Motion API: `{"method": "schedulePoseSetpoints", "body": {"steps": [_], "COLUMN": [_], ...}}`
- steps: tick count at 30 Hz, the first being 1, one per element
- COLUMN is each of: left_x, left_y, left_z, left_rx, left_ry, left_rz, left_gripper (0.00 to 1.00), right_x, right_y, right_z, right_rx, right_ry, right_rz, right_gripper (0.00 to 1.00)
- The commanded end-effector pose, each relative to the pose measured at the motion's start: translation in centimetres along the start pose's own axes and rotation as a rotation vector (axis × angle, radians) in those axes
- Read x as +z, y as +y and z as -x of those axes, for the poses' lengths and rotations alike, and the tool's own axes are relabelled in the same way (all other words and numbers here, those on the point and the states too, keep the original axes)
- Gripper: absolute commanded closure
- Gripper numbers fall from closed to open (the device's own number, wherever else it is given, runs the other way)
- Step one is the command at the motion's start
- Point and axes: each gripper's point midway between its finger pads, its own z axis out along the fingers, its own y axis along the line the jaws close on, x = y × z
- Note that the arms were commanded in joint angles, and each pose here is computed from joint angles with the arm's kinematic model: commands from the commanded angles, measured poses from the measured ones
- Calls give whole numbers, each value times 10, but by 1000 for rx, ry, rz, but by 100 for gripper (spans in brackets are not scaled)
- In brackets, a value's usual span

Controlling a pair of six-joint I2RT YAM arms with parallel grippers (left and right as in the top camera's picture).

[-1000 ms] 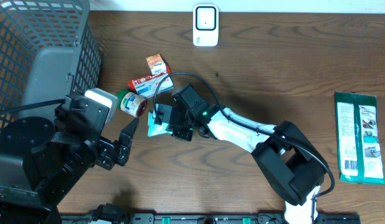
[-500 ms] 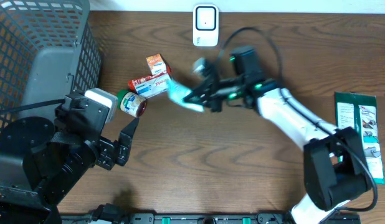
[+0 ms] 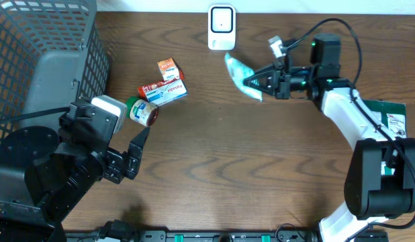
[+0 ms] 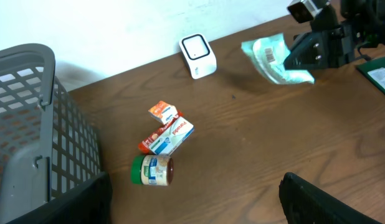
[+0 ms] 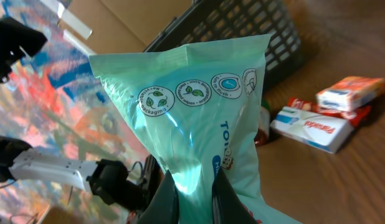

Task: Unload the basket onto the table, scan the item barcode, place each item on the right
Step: 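Lift the mint wipes pack and carry it toward the scanner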

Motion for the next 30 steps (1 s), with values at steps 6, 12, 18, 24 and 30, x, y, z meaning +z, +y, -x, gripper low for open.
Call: {"method": "schedulePoseSetpoints", "body": {"steps": [6,12,18,24,30], "left_x": [-2,-2,-2,-1,-1], "left_y": [2,2,2,2,2], "left_z": [2,2,1,2,2], "left_rx": [-5,-5,-6,-6,-6], "left_ry": [-5,-5,-5,-5,-5], "left_rz": [13,13,13,13,13], "left_gripper": [14,14,14,14,14], "right_x": [-43,-50,-48,-47,-48], "right_y": [-3,-8,-7,-7,-6], "right_z": [14,14,13,13,21], "right_rx": [-108,-165,-164,-65,293], "right_ry": [-68,-77,-75,-75,-86], "right_rz": [-40,-56,-53,-48,-34], "right_gripper": [99,99,99,99,99]}}
